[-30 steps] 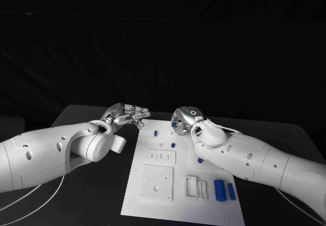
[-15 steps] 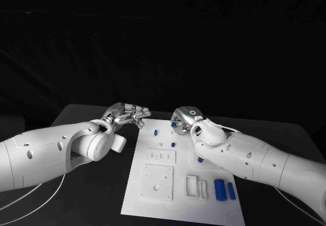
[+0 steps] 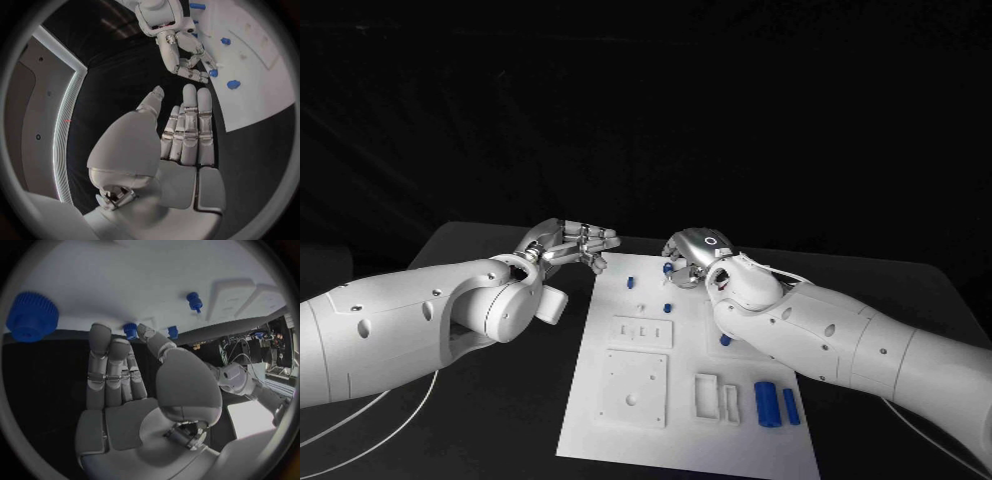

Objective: Assemble the parts on the task board

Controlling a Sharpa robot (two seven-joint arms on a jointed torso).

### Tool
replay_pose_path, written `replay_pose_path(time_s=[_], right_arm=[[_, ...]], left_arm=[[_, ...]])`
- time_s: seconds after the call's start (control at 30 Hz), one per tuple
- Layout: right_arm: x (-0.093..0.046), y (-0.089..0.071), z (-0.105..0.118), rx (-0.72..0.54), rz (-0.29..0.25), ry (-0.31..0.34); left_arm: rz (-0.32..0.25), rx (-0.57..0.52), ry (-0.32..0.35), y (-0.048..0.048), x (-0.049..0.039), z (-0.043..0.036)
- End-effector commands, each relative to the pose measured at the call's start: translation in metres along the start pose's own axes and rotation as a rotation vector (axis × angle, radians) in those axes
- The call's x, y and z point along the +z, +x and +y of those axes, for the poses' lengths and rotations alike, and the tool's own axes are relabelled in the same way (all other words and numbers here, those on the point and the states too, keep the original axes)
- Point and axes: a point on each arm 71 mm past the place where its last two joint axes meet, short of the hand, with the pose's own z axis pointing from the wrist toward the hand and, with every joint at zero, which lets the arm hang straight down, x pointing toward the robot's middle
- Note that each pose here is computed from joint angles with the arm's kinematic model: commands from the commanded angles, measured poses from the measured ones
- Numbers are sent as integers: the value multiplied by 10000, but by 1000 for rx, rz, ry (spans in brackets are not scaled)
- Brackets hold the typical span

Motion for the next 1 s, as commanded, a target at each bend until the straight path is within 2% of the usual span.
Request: replay_pose_path(time_s=[0.03, 0.3, 0.6, 0.8, 1.0], right_arm=[[-8, 1, 3, 10, 6, -10], [-95, -70, -96, 26, -15, -4], [-203, -348, -410, 81, -29, 56], [-269, -522, -700, 138, 19, 124], [-324, -536, -886, 173, 95, 167]], left_arm=[[12, 0, 10, 9, 5, -23], [2, 2, 9, -28, -4, -18], [-26, 7, 13, -119, -18, -8], [-41, 11, 16, -167, -16, -4], [-42, 11, 15, -184, -19, 1]])
